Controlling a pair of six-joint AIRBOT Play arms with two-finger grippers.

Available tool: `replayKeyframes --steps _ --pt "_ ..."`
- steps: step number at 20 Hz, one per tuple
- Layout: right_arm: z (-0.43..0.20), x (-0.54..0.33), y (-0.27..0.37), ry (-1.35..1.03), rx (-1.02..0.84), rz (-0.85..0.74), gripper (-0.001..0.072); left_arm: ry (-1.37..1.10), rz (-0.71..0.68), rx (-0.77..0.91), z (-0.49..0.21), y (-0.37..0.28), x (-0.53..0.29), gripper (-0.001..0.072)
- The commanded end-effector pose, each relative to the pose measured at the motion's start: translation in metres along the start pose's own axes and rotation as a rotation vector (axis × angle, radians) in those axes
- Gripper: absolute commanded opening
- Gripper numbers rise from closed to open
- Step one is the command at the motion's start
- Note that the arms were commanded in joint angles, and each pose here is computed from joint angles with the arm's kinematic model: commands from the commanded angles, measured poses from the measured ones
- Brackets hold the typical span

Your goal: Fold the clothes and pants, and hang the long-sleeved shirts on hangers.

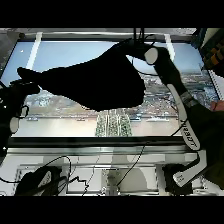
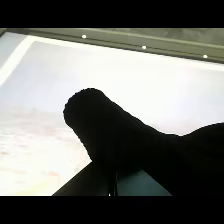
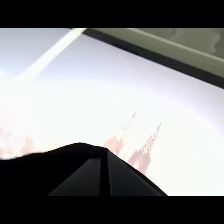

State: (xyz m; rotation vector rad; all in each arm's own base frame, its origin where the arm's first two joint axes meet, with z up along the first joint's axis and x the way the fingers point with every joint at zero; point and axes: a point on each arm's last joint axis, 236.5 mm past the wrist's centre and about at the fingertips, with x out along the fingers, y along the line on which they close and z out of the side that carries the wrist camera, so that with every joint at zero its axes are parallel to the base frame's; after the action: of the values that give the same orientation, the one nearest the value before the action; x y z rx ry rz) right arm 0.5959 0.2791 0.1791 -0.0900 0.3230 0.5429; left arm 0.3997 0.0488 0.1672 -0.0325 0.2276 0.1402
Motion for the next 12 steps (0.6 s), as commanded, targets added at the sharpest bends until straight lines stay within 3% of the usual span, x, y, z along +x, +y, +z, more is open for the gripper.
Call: replayKeyframes --steps 1,2,3,6,9,12 --pt "0.022 0.020 0.012 -0.169 -0.002 -0.035 0.0105 -0.014 0.018 0.022 0.000 0.009 0.008 0.0022" --pt "0.023 0.019 0.009 -0.171 -0.001 -0.040 0.0349 -0.004 0.037 0.017 -0.003 0.017 0.009 0.0022" --pt "0.018 0.019 0.002 -0.151 0.003 -0.044 0.0441 0.005 0.058 0.013 -0.006 0.025 0.010 0.0022" --pt "-0.025 0.002 -0.031 0.072 0.026 -0.027 0.0434 0.016 0.124 -0.003 -0.009 0.053 0.009 0.0022" --pt "-0.098 -0.047 -0.058 0.434 0.091 0.036 0.0222 0.031 0.213 -0.025 -0.014 0.089 0.003 0.0022" --pt "-0.179 -0.117 -0.045 0.848 0.215 0.174 0.0188 0.050 0.292 -0.048 -0.022 0.123 0.000 0.0023"
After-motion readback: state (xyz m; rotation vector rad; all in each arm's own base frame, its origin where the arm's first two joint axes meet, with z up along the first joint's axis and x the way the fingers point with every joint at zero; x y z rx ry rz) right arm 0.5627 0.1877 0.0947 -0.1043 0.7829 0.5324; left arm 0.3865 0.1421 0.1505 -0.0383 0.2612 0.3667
